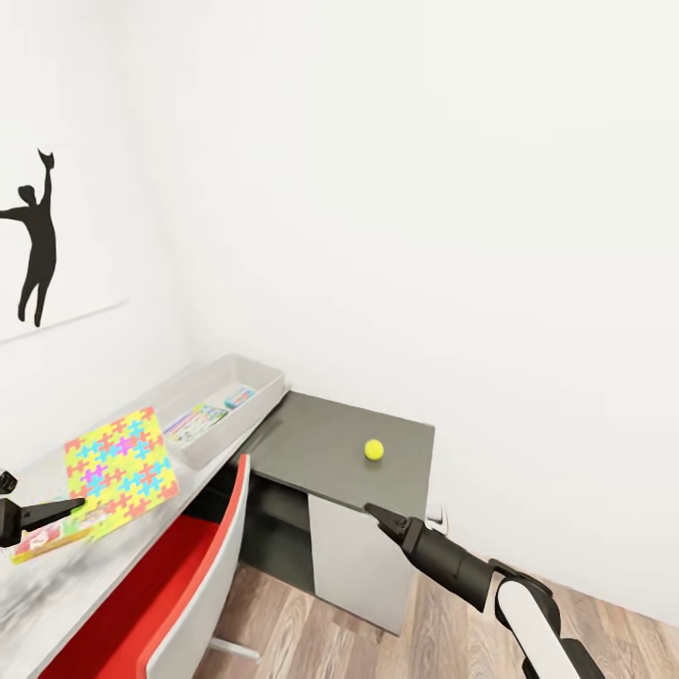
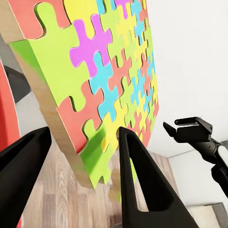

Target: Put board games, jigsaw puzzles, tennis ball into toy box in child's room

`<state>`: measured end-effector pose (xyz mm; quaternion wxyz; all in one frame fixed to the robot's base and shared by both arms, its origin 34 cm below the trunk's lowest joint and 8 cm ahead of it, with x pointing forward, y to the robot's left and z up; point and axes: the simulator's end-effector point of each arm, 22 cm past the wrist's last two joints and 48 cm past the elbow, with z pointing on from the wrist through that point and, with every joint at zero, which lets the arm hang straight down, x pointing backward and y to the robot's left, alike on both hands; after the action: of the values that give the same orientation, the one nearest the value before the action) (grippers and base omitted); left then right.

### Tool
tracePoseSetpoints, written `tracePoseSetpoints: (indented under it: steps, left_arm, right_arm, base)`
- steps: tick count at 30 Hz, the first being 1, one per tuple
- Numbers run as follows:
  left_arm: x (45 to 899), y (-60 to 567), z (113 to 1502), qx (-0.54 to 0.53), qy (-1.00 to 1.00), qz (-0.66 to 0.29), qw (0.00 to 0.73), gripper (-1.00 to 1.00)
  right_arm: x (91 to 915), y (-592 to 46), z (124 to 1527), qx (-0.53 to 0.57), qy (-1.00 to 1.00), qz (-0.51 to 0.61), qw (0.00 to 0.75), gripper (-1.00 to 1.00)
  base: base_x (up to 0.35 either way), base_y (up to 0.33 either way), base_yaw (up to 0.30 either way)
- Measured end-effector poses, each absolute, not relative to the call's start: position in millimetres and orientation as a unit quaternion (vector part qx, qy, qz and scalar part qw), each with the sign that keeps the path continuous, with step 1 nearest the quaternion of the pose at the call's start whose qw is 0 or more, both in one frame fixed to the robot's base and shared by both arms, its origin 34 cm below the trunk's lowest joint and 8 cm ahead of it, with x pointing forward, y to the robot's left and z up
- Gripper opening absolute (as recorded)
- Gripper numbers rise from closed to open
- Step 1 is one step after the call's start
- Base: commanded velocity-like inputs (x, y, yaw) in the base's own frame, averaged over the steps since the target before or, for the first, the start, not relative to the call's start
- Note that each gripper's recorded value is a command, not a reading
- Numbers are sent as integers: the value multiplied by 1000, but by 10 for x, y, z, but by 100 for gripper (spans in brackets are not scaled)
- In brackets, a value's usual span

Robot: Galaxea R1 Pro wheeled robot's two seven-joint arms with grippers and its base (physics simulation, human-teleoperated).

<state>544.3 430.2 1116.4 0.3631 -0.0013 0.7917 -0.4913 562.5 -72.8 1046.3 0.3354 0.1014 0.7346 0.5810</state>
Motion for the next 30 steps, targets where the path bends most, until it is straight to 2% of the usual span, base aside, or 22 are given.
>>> tracePoseSetpoints:
  steps: [30]
  left_arm:
    - [5430, 4299, 11211, 1, 789, -492, 367, -100]
  right_arm:
    - [5623, -723, 10507, 98, 734, 580, 340, 100]
  base:
    - [195, 19, -2]
